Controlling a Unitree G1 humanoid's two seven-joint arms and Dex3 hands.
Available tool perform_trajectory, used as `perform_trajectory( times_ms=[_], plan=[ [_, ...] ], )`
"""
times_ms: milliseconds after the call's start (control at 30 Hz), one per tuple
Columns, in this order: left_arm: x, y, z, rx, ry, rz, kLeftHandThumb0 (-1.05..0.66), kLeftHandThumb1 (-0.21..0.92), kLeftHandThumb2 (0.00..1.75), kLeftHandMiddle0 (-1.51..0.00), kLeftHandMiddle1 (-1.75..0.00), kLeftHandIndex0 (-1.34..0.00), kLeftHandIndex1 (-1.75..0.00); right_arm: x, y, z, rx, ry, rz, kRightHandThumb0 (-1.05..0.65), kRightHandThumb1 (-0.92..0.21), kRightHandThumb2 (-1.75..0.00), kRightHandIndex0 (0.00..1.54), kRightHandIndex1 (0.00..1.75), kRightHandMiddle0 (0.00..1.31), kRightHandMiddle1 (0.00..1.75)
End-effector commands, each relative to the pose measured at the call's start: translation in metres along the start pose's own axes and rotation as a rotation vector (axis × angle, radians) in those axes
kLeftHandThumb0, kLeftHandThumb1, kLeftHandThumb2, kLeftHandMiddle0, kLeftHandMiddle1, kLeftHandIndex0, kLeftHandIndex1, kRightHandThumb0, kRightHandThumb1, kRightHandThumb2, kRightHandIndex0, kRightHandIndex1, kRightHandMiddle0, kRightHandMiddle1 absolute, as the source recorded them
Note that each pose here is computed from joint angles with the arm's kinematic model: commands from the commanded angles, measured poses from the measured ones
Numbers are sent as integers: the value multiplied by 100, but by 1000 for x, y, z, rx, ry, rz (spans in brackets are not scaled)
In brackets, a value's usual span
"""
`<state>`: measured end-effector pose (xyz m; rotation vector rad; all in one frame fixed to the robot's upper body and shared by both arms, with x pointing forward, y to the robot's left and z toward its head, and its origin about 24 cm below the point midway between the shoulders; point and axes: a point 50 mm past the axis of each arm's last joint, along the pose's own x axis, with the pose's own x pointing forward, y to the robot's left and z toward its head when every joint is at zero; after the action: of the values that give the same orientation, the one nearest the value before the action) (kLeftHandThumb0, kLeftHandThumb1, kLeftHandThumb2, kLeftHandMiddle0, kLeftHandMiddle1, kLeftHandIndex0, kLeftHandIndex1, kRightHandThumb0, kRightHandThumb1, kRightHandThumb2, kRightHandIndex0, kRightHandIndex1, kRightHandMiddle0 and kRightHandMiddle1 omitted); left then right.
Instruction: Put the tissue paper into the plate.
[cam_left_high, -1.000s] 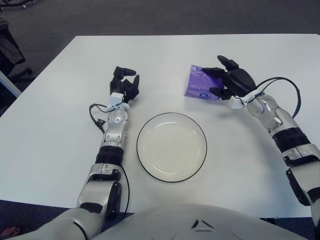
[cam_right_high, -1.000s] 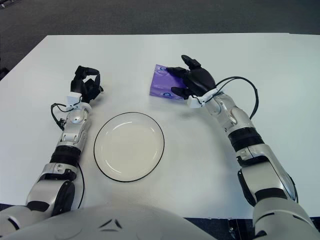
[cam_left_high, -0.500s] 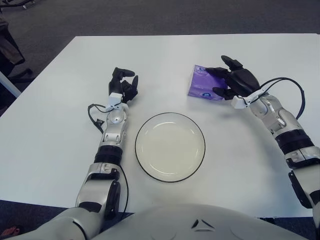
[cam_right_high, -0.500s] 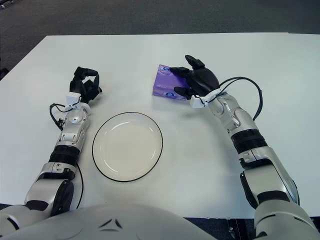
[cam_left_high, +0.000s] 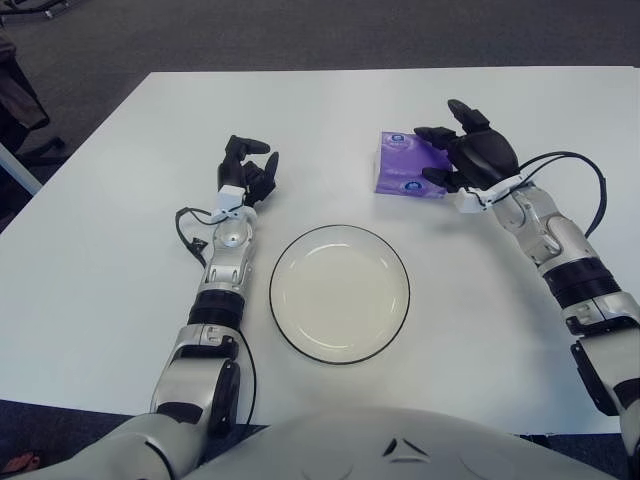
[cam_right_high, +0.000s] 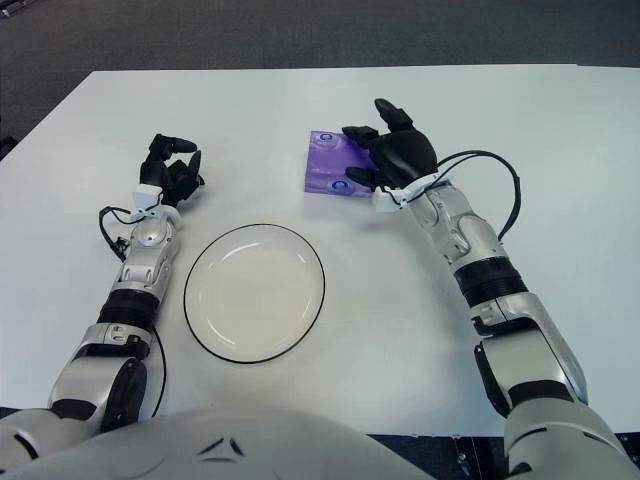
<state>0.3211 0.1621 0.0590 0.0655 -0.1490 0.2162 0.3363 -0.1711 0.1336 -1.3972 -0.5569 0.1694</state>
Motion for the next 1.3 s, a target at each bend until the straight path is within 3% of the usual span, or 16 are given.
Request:
perform_trajectory(
  times_ms=[0, 667, 1000, 1267],
  plan=[
    [-32, 8, -45, 23, 170, 12, -36, 90, 34, -79, -175, -44, -152, 6, -6, 11, -1, 7, -52, -67, -92, -90, 52, 0, 50, 0],
    [-31, 7, -46, 17, 172, 9, -36, 92, 30, -77, -175, -44, -151, 21, -37, 42, 43, 96, -136, -69, -92, -87, 42, 0, 47, 0],
    [-31, 6, -46, 16, 170, 5, -36, 92, 30, -76, -175, -44, -151, 23, -33, 49, 77, 73, -104, -70, -92, -84, 41, 0, 46, 0],
    [-32, 5, -46, 15, 168, 4, -36, 92, 30, -76, -175, -44, -151, 23, -16, 53, 136, 83, 29, -75, -92, -75, 36, 0, 41, 0]
  ],
)
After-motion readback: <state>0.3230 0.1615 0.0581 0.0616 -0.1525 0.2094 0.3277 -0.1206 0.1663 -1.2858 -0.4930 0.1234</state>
